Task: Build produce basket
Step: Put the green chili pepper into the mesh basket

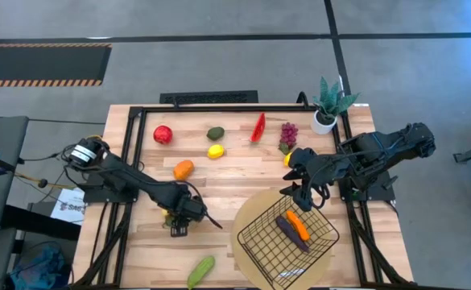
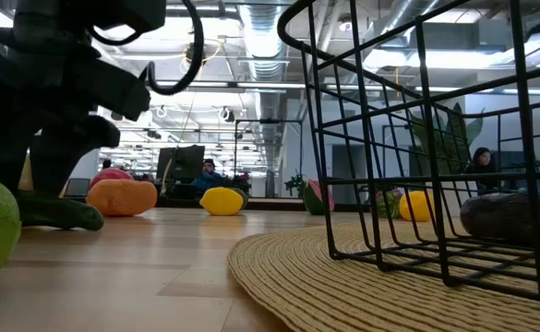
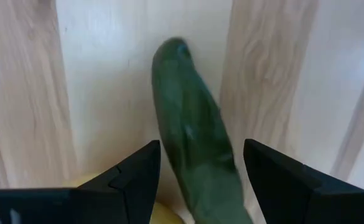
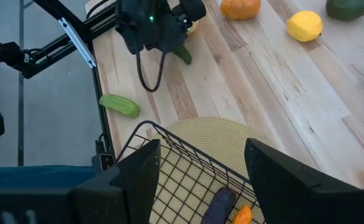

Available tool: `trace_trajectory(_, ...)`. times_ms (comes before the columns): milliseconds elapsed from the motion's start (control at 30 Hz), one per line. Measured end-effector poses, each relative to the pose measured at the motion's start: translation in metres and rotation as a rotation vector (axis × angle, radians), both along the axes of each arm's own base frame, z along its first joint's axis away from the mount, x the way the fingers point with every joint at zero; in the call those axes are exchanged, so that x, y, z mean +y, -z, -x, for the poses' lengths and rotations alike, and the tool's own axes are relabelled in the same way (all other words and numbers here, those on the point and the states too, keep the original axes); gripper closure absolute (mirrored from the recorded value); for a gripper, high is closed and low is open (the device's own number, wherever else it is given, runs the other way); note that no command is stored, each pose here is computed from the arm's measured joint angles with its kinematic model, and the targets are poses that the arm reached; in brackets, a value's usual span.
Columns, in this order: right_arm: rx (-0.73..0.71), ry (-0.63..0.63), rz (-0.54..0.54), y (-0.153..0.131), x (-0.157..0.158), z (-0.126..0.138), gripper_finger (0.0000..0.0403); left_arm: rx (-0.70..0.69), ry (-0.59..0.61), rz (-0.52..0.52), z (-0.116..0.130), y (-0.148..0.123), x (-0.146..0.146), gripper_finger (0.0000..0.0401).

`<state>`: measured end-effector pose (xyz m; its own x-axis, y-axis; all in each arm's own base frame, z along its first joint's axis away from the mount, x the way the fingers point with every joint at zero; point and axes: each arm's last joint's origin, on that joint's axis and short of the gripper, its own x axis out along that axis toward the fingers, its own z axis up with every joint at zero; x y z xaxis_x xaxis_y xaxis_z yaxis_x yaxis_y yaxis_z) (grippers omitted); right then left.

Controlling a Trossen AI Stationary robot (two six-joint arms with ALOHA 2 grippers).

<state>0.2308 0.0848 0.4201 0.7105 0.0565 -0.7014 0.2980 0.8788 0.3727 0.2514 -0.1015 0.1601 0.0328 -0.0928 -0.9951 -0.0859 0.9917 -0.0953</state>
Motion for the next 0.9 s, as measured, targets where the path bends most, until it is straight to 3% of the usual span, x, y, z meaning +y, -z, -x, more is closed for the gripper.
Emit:
trace_trajectory(200,0.000,-0.001,0.001,0.000,0.000,0.000,0.0154,0.004,-0.061,0.010,-0.004,0.002,0.006,0.0186)
trace_trajectory(567,0.004,-0.002,0.004,0.001,0.000,0.000,0.0154,0.038,-0.062,0.060,-0.013,0.019,0.004,0.0191)
trace_trajectory(667,0.004,-0.002,0.004,0.001,0.000,0.000,0.0154,0.036,-0.066,0.057,-0.013,0.018,0.006,0.0219)
trace_trajectory(900,0.004,-0.002,0.004,0.001,0.000,0.000,0.0154,0.000,-0.112,0.090,-0.026,0.007,0.013,0.0350)
